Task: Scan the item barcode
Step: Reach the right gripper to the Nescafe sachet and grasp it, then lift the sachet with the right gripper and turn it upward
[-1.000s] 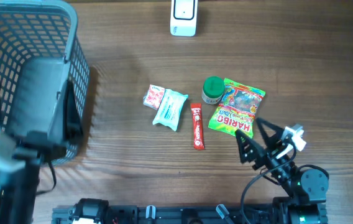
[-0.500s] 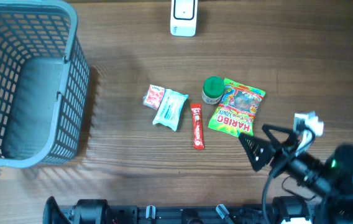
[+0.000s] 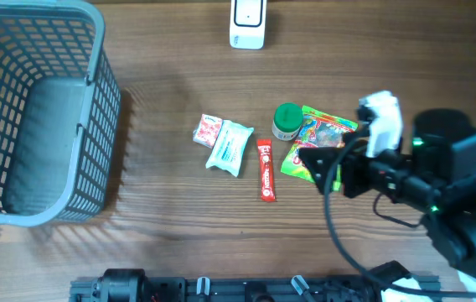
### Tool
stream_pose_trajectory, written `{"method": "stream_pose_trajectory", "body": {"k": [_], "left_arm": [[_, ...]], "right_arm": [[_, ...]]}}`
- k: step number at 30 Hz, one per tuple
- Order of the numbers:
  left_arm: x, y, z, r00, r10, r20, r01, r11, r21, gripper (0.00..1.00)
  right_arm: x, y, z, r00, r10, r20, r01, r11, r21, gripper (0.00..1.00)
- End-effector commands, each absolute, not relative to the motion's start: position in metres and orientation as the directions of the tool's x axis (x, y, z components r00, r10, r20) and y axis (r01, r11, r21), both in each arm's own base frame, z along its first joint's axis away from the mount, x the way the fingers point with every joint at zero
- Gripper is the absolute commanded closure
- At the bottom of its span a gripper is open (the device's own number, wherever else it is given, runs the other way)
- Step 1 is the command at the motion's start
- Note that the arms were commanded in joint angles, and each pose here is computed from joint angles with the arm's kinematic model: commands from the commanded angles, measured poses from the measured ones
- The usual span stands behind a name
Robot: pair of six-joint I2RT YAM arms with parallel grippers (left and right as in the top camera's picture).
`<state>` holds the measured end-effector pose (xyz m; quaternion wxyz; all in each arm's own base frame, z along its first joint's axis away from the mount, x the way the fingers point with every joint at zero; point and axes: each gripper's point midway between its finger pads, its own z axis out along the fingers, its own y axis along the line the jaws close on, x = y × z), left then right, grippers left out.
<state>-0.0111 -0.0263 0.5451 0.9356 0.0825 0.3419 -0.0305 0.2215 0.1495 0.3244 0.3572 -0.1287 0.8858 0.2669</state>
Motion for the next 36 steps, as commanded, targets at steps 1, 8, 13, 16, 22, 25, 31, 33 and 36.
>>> {"method": "stream_pose_trajectory", "body": {"k": [1, 8, 13, 16, 22, 25, 31, 33, 36], "left_arm": [[-0.011, -0.028, 0.543, 0.773, 0.005, -0.635, 0.116, 0.982, 0.149, 0.0], [0.002, -0.019, 0.534, 0.731, 0.005, -0.682, 0.083, 0.992, 0.097, 0.0], [0.06, -0.026, 0.461, 0.437, -0.042, -0.899, 0.163, 0.986, 0.034, 0.0], [0.089, -0.028, 0.428, 0.33, -0.034, -0.943, 0.173, 0.985, 0.025, 0.0], [0.116, -0.038, 0.39, 0.22, -0.029, -0.975, 0.228, 0.973, 0.023, 0.0], [0.122, -0.038, 0.374, 0.163, -0.027, -0.986, 0.229, 0.973, 0.011, 0.0], [0.124, -0.038, 0.357, 0.092, -0.026, -0.995, 0.229, 0.974, -0.004, 0.0], [0.125, -0.038, 0.354, 0.079, -0.025, -0.997, 0.228, 0.974, -0.007, 0.0], [0.125, -0.038, 0.346, 0.047, -0.025, -0.999, 0.228, 0.974, -0.013, 0.0]], "right_arm": [[0.241, 0.151, 0.307, -0.726, -0.046, -0.686, -0.293, 0.923, 0.248, 0.0], [0.241, 0.219, 0.206, -0.898, -0.225, -0.379, -0.324, 0.92, 0.22, 0.0], [0.25, 0.232, 0.112, -0.955, -0.274, -0.116, -0.288, 0.949, 0.131, 0.0], [0.251, 0.218, 0.05, -0.985, -0.166, 0.04, -0.166, 0.986, -0.014, 0.14], [0.251, 0.205, 0.002, -0.985, -0.128, 0.117, -0.143, 0.98, -0.139, 0.23], [0.258, 0.211, -0.001, -0.984, -0.158, 0.086, -0.167, 0.979, -0.114, 0.23], [0.253, 0.206, -0.022, -0.988, -0.142, 0.067, -0.149, 0.983, -0.111, 0.43], [0.25, 0.197, -0.032, -0.992, -0.116, 0.057, -0.123, 0.981, -0.147, 0.51], [0.245, 0.184, -0.038, -0.997, -0.065, 0.052, -0.074, 0.978, -0.194, 0.85]]}}
